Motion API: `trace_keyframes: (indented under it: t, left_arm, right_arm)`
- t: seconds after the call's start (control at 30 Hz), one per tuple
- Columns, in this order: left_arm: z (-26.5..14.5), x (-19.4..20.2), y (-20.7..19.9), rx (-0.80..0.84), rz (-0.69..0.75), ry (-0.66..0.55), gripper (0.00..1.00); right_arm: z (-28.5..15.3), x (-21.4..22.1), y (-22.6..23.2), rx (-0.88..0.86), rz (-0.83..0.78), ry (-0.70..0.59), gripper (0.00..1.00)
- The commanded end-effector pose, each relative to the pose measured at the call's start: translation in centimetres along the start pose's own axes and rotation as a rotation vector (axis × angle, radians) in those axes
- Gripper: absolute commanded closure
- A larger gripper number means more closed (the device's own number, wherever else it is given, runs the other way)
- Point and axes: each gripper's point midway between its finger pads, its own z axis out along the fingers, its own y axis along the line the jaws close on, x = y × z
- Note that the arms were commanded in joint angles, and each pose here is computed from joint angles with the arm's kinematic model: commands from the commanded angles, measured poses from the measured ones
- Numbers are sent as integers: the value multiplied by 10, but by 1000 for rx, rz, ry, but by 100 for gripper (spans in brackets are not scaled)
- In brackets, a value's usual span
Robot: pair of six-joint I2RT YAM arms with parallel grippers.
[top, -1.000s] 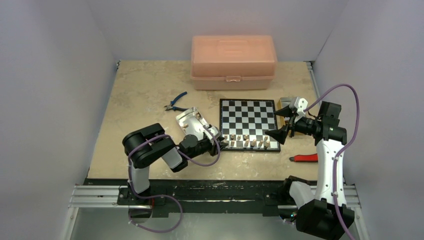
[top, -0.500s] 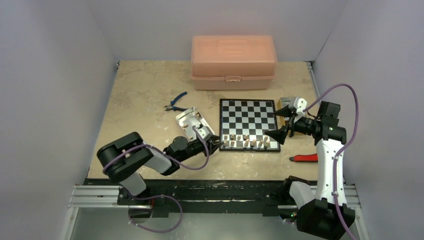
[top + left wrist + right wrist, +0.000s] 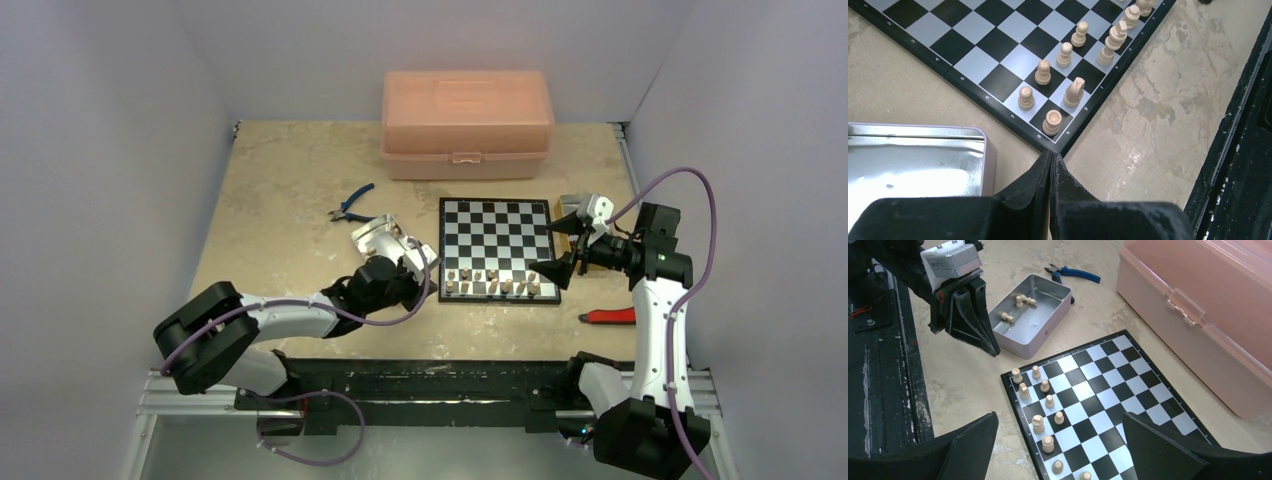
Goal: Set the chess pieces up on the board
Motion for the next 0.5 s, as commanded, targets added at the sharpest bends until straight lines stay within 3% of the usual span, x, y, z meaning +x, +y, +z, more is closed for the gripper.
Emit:
trace_keyframes:
  t: [0.0, 0.47]
  left_arm:
    - [8, 10, -1, -21, -16, 93, 100]
    - [32, 12, 4, -104, -74, 101, 100]
  right_arm:
    - [0, -2, 1, -8, -16, -2, 1]
    - [0, -2, 2, -9, -18, 0, 1]
